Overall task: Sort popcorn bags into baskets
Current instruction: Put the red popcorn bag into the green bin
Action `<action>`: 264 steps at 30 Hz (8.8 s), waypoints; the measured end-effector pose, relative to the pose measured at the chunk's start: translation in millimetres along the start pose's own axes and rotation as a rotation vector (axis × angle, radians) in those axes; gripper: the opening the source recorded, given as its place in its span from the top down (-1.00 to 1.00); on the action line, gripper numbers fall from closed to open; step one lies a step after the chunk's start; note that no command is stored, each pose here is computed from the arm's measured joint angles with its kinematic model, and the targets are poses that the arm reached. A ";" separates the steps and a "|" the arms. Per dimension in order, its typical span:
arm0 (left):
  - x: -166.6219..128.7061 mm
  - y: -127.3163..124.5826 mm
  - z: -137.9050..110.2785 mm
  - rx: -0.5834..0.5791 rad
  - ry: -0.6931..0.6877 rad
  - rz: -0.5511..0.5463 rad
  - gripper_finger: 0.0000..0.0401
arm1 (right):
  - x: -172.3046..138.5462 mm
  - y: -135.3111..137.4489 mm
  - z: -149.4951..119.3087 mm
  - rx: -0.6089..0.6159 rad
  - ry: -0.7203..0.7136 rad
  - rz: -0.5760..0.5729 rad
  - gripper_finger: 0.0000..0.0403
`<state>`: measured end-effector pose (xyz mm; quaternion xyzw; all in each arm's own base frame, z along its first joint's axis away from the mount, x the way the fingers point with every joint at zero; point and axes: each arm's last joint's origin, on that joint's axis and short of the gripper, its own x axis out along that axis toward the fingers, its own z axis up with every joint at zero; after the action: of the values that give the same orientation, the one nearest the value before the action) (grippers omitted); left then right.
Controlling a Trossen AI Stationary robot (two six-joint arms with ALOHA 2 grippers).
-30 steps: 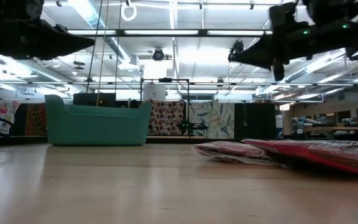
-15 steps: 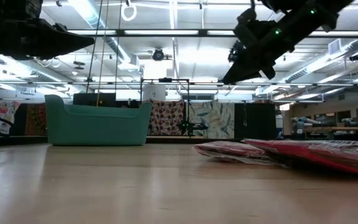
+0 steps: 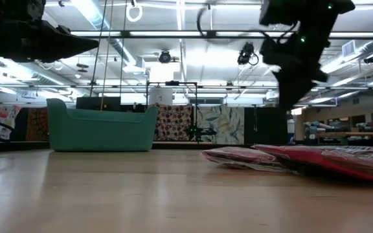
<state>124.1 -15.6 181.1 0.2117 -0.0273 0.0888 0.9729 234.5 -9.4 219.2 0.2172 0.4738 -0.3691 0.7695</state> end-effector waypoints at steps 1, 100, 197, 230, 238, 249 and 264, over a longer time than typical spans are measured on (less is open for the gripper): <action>0.0 0.0 0.1 0.000 -0.001 0.000 0.51 | 0.6 -3.7 -2.5 0.024 0.040 -0.029 0.22; -2.8 -4.8 21.2 -0.021 0.057 -0.108 0.51 | -29.2 120.8 63.5 -0.672 -0.421 -0.018 0.99; -7.1 -14.9 19.3 0.053 -0.133 -0.389 0.51 | 14.4 143.2 17.9 -0.613 0.505 -0.301 0.14; -1.2 -1.5 16.5 0.213 -0.121 -0.235 0.51 | 2.6 92.2 -60.6 -0.294 0.576 -0.119 0.14; -1.2 -1.4 16.8 0.212 -0.123 -0.234 0.51 | -1.5 99.2 -68.0 -0.329 0.583 -0.065 0.14; -1.2 -1.2 17.1 0.211 -0.126 -0.232 0.51 | -1.6 103.3 -69.2 -0.320 0.562 -0.034 0.13; -1.2 -1.2 17.1 0.206 -0.125 -0.232 0.51 | -0.7 107.1 -68.6 -0.332 0.567 0.020 0.13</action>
<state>122.8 -24.0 196.0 0.3172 -0.0541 -0.0352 0.9462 278.2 105.6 186.9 0.1878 0.7208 -0.2040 0.6353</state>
